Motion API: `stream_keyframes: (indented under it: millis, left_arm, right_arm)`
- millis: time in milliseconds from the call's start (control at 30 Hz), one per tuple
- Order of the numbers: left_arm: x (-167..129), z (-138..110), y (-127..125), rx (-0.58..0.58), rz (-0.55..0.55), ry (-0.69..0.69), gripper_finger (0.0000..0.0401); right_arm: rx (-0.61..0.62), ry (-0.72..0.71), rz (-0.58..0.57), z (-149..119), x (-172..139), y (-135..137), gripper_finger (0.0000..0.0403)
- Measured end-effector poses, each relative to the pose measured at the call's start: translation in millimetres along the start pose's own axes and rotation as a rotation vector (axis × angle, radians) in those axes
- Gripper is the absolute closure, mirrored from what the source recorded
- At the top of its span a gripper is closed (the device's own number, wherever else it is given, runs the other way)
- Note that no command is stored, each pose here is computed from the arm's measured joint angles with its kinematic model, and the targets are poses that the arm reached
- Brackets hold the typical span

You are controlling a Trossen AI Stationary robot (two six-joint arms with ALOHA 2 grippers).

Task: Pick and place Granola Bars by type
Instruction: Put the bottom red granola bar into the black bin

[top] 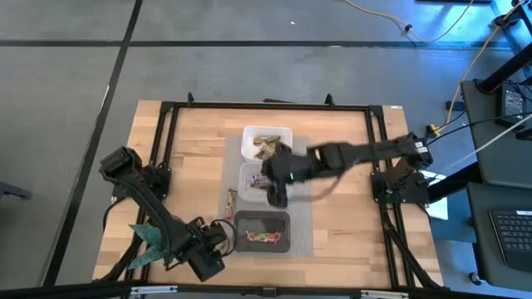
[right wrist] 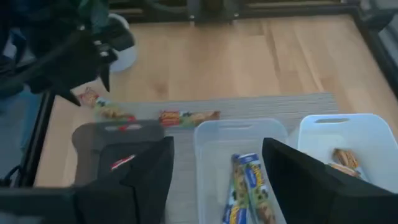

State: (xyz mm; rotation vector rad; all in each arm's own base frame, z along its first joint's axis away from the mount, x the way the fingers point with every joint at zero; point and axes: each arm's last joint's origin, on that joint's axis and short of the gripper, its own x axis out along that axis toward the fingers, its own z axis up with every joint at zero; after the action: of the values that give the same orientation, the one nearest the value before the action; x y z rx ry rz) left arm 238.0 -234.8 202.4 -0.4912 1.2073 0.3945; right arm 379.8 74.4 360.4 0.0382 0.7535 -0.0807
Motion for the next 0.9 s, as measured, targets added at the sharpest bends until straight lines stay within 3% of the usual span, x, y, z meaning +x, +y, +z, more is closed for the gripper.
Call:
stream_keyframes:
  millis: [167, 333, 600, 733, 900]
  left_arm:
    - [16, -3, -6, 0.001, 0.007, 0.006, 0.0166]
    - [29, -5, -7, 0.002, 0.046, 0.007, 0.0166]
    - [41, -5, -20, -0.017, -0.041, -0.024, 0.0166]
    - [45, -6, -22, 0.031, -0.047, -0.028, 0.0166]
    - [46, -6, -21, -0.041, -0.038, -0.007, 0.0166]
  right_arm:
    - [-0.035, -0.050, -0.090, -11, -13, 45, 0.0156]
    - [-0.039, -0.079, -0.108, -19, -22, 69, 0.0156]
    - [-0.037, -0.082, -0.083, -23, -27, 80, 0.0156]
    - [-0.035, -0.080, -0.083, -24, -26, 80, 0.0156]
    - [-0.037, -0.080, -0.083, -23, -26, 80, 0.0156]
